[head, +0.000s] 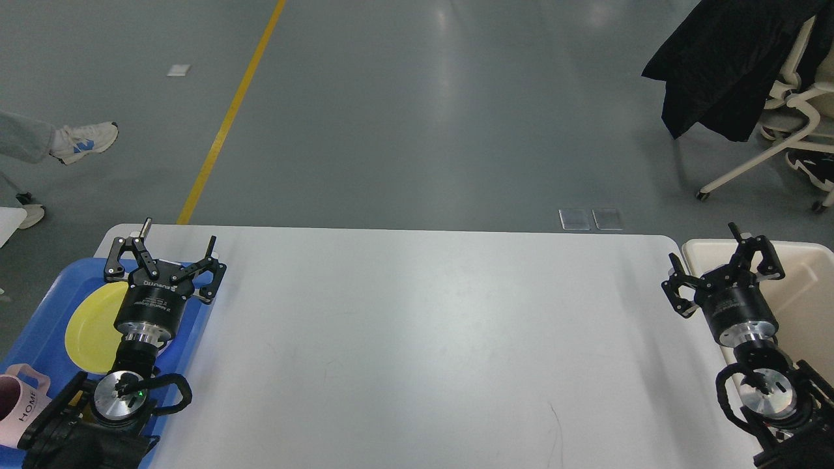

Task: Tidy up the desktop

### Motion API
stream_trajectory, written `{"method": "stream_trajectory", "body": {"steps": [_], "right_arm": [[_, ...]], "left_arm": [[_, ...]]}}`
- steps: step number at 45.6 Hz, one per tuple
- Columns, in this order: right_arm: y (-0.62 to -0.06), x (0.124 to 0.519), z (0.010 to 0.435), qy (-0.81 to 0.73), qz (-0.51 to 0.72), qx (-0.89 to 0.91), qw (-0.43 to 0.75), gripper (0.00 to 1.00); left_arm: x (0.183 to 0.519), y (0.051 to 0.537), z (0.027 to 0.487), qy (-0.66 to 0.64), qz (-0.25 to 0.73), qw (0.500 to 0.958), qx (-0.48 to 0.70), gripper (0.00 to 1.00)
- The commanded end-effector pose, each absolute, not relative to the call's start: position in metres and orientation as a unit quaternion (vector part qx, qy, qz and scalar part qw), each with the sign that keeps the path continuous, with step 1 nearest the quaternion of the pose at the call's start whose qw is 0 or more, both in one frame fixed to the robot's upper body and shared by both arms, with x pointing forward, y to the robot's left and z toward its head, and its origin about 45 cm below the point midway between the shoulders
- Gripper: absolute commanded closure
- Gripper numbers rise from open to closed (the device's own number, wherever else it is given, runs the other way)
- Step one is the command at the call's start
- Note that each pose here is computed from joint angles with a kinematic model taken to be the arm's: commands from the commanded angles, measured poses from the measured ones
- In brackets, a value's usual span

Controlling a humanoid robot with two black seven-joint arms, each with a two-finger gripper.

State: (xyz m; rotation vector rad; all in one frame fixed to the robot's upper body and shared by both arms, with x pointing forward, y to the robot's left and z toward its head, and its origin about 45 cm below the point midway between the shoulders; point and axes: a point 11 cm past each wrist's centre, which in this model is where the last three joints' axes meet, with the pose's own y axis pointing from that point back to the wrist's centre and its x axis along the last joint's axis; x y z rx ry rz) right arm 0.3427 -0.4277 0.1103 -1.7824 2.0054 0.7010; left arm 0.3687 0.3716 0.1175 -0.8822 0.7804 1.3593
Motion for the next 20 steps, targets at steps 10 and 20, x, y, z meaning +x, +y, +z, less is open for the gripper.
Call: {"method": "stream_trajectory", "body": {"steps": [10, 20], "right_arm": [[-0.4208, 0.3456, 0.1110, 0.707, 0.248, -0.634, 0.190, 0.00], [-0.4193, 0.3471, 0.1130, 0.706, 0.247, -0.635, 0.194, 0.00]], "left_arm": [[0.3691, 0.3715, 0.1179, 0.339, 0.591, 0.622, -0.384, 0.04], [0.3691, 0.3715, 0.1179, 0.339, 0.591, 0.622, -0.384, 0.04]]}}
